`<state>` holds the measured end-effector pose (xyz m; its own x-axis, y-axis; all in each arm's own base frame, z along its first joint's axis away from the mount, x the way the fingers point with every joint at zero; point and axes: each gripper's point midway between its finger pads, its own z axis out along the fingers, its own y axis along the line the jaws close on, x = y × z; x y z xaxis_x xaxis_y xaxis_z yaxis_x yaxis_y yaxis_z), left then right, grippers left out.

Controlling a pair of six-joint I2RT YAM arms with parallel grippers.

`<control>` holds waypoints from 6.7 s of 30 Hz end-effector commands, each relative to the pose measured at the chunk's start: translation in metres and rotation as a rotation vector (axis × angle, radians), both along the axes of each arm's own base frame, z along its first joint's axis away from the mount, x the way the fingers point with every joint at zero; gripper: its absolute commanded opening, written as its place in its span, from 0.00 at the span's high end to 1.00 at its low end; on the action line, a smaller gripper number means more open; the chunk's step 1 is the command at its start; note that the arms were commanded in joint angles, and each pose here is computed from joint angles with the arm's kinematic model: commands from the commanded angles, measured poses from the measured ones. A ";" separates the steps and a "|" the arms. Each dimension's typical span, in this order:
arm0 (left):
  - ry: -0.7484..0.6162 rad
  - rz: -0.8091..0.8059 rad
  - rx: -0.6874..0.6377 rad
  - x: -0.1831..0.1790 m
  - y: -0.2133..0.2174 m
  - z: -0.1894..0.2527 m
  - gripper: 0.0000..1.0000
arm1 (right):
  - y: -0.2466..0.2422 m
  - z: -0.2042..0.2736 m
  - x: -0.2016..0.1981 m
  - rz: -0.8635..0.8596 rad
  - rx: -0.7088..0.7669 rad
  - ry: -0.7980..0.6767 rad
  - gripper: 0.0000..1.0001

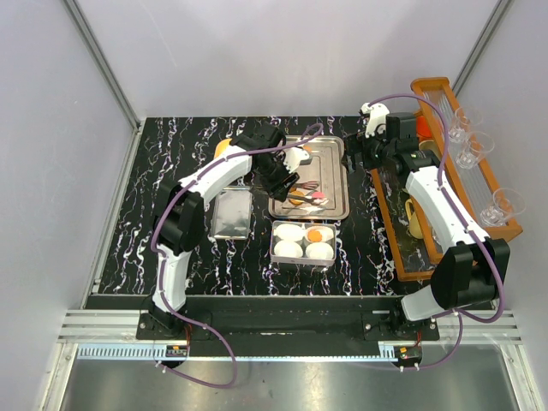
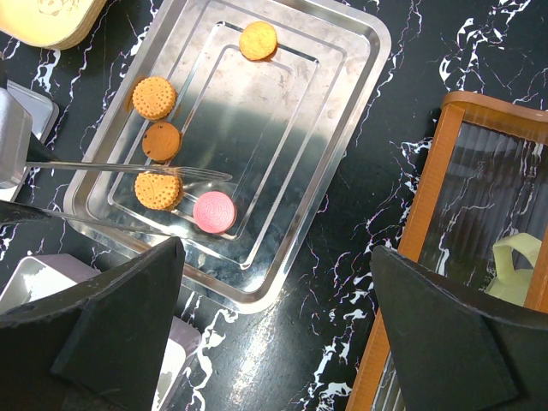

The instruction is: Pack the cookies

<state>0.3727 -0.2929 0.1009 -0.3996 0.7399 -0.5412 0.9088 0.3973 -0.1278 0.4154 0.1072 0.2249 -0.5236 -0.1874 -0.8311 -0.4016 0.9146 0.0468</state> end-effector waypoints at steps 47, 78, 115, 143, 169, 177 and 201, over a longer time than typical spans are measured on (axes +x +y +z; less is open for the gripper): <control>-0.049 0.027 -0.081 0.002 0.001 0.051 0.98 | 0.002 0.023 0.010 -0.017 0.049 -0.055 0.00; 0.004 -0.260 -0.055 -0.134 0.019 0.091 1.00 | 0.003 0.018 0.018 -0.041 0.085 -0.029 0.00; 0.063 -0.343 0.004 -0.158 0.000 0.065 0.84 | 0.004 0.003 0.006 -0.023 0.085 0.006 0.00; 0.062 -0.348 -0.003 -0.152 -0.009 0.060 0.59 | 0.004 0.004 0.003 -0.025 0.089 0.004 0.00; -0.036 -0.299 -0.029 -0.137 -0.013 0.076 0.57 | 0.005 0.004 0.003 -0.020 0.094 0.008 0.00; -0.092 -0.141 -0.091 -0.095 -0.007 0.097 0.59 | 0.006 0.005 0.005 -0.016 0.097 0.005 0.00; -0.040 0.113 -0.097 -0.016 0.051 0.065 0.55 | 0.007 0.004 0.008 -0.014 0.098 0.012 0.00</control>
<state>0.3505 -0.2387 0.1669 -0.4561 0.6571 -0.6001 0.8642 0.4879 -0.1227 0.4190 0.1102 0.2109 -0.5769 -0.1115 -0.8092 -0.3648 0.9215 0.1331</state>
